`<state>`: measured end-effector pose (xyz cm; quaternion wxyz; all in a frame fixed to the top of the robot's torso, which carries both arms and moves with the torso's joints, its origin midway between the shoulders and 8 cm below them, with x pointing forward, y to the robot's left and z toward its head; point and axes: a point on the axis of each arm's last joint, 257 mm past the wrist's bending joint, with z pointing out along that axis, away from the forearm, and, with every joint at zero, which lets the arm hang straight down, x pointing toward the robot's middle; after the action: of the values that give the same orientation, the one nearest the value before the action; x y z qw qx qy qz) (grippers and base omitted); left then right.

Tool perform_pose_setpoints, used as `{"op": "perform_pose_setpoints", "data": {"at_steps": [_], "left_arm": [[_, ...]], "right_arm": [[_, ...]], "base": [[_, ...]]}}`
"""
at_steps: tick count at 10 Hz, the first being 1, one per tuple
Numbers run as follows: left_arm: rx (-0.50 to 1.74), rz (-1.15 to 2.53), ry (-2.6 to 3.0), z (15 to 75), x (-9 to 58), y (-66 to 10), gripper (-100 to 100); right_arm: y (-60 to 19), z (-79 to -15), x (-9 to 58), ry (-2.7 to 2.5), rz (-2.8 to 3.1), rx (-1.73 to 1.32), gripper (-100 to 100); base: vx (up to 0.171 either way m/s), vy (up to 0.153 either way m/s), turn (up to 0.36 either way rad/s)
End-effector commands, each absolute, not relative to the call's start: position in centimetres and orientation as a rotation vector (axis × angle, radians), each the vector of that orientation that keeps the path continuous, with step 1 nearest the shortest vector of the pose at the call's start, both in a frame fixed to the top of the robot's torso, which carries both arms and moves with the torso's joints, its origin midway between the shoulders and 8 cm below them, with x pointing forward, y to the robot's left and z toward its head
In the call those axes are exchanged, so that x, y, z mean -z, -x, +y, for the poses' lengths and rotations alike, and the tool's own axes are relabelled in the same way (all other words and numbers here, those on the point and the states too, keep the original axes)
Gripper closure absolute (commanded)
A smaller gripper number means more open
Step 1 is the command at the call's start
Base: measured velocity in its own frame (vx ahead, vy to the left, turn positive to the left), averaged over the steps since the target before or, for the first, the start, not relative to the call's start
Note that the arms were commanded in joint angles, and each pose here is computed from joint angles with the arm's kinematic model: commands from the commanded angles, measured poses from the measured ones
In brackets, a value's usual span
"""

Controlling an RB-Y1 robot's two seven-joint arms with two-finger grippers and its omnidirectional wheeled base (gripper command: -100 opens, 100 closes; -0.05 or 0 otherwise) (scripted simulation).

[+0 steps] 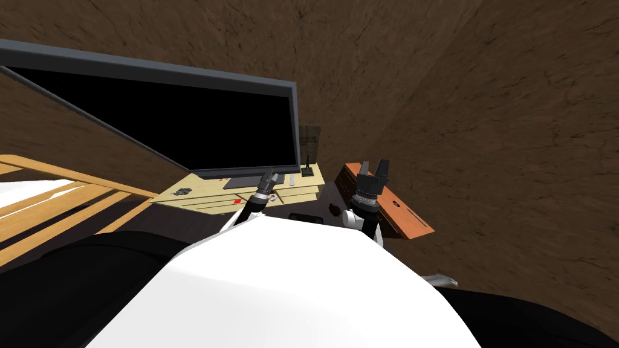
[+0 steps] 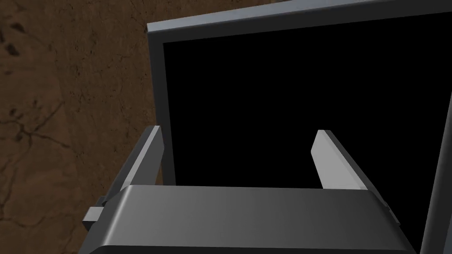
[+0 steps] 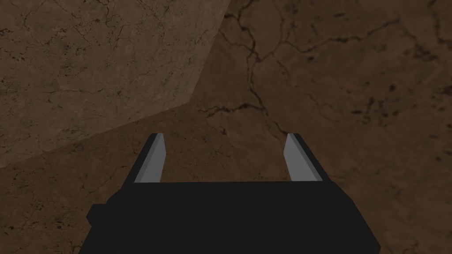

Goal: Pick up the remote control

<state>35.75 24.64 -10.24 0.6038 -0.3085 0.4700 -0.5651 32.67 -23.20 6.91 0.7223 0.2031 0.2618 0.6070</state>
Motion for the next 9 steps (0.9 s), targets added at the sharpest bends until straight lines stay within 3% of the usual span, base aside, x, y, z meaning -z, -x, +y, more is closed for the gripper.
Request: {"op": "perform_pose_setpoints", "data": {"at_steps": [1, 5, 9], "left_arm": [[1.305, 1.158, 0.754, 24.9, 12.7, -35.8, -100], [1.277, 1.349, 0.878, 25.3, 19.8, -34.8, -100], [1.229, 1.499, 0.96, 26.2, 24.9, -33.2, -100]], "right_arm": [[-32.7, -23.2, -6.9, -0.448, 0.578, -1.341, 0], [-32.7, -23.2, -6.9, -0.448, 0.578, -1.341, 0], [-32.7, -23.2, -6.9, -0.449, 0.578, -1.34, 0]], "base": [[-0.029, -0.003, -0.239], [-0.028, -0.002, -0.292], [-0.01, -0.007, -0.194]]}}
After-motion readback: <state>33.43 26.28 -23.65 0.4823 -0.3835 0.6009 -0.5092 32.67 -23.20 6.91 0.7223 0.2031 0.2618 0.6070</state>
